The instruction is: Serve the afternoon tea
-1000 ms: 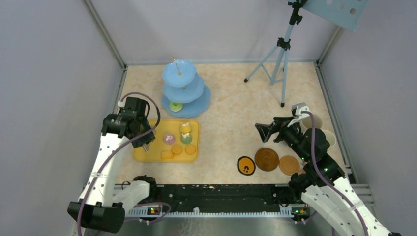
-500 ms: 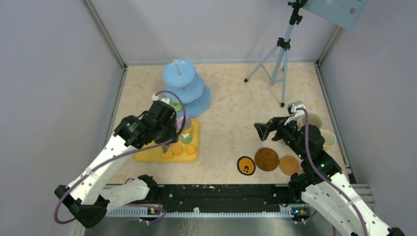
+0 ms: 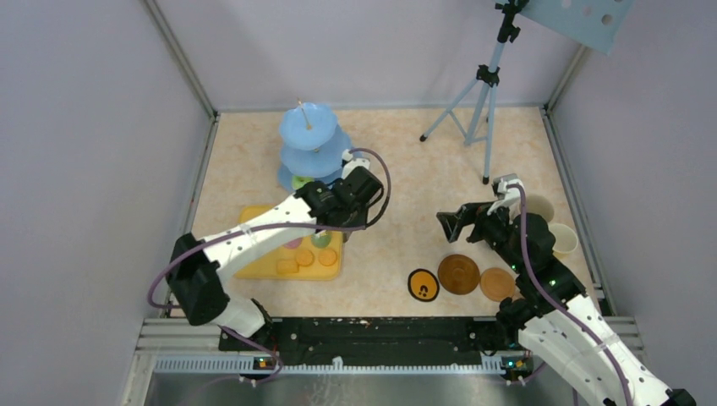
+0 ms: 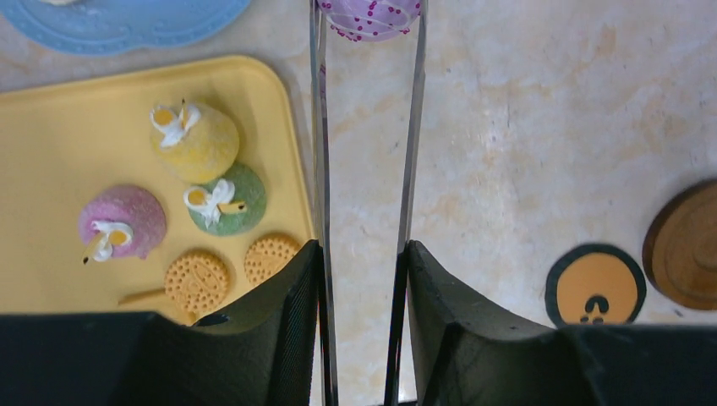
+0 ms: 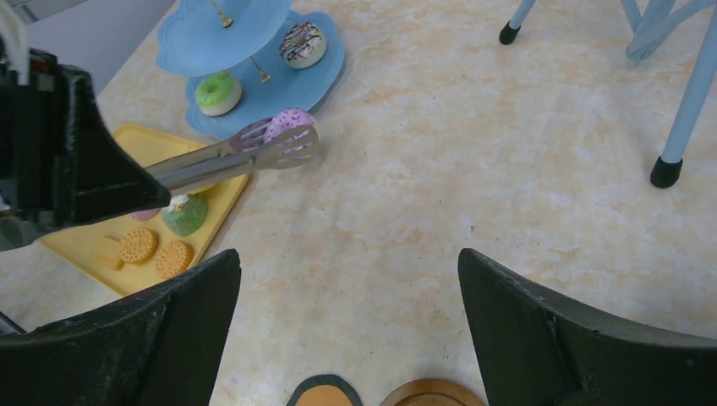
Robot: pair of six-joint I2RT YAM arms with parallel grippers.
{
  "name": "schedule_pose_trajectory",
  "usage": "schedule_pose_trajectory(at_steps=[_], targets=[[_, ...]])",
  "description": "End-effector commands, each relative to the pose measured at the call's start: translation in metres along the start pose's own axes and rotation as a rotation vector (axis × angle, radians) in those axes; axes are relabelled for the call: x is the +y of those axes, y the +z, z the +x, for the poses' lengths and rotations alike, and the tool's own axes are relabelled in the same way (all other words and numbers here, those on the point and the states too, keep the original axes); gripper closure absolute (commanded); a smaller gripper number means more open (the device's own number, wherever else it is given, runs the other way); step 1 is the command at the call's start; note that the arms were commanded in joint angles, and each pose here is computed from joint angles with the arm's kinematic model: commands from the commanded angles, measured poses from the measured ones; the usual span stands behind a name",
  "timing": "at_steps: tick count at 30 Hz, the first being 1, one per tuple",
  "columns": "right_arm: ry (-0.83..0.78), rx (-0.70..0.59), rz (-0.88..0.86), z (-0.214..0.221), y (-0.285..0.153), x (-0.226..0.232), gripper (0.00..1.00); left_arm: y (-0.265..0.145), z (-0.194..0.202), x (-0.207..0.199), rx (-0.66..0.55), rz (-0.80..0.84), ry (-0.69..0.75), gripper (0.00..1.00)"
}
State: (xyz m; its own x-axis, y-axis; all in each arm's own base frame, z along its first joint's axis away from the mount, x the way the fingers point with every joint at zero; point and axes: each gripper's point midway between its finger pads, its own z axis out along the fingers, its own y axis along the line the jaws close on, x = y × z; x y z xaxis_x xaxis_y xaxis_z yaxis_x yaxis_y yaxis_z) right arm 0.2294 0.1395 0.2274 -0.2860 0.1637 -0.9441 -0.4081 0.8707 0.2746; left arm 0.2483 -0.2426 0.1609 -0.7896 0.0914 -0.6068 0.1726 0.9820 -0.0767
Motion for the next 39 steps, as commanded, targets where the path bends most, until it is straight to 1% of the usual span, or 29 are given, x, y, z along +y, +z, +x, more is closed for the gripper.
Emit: schedule_pose_trajectory(at_steps=[1,2,4,6,9,16,23,25,30,39], targets=[[-0.004,-0.055,-0.013,-0.021,-0.003,0.006,0.03,0.005,-0.049,0.007,-0.135,-0.116,-0.031,0.65],[-0.005,-0.055,-0.014,-0.021,-0.003,0.006,0.03,0.006,-0.050,0.011,-0.128,-0.142,-0.022,0.65],[-0.003,-0.055,-0.013,-0.020,-0.004,0.006,0.03,0.006,-0.054,0.013,-0.136,-0.137,-0.011,0.65],[-0.001,-0.064,-0.013,-0.019,-0.005,0.005,0.03,0.008,-0.058,0.016,-0.136,-0.118,-0.031,0.64],[0.001,-0.076,-0.018,-0.021,-0.006,0.006,0.02,0.016,-0.062,0.032,-0.099,-0.112,-0.088,0.64],[0.001,-0.071,-0.038,-0.021,-0.007,0.010,0.03,0.025,-0.065,0.049,-0.064,-0.120,-0.121,0.64],[0.003,-0.080,-0.035,-0.022,-0.009,0.009,0.02,0.031,-0.061,0.054,-0.038,-0.138,-0.121,0.58],[0.003,-0.082,-0.043,-0.022,-0.009,0.010,0.02,0.031,-0.058,0.057,-0.031,-0.154,-0.117,0.57],[0.004,-0.080,-0.029,-0.022,-0.010,0.008,0.02,0.030,-0.059,0.067,-0.042,-0.204,-0.116,0.51],[0.002,-0.083,-0.038,-0.025,-0.011,0.010,0.03,0.030,-0.062,0.064,-0.051,-0.183,-0.114,0.44]])
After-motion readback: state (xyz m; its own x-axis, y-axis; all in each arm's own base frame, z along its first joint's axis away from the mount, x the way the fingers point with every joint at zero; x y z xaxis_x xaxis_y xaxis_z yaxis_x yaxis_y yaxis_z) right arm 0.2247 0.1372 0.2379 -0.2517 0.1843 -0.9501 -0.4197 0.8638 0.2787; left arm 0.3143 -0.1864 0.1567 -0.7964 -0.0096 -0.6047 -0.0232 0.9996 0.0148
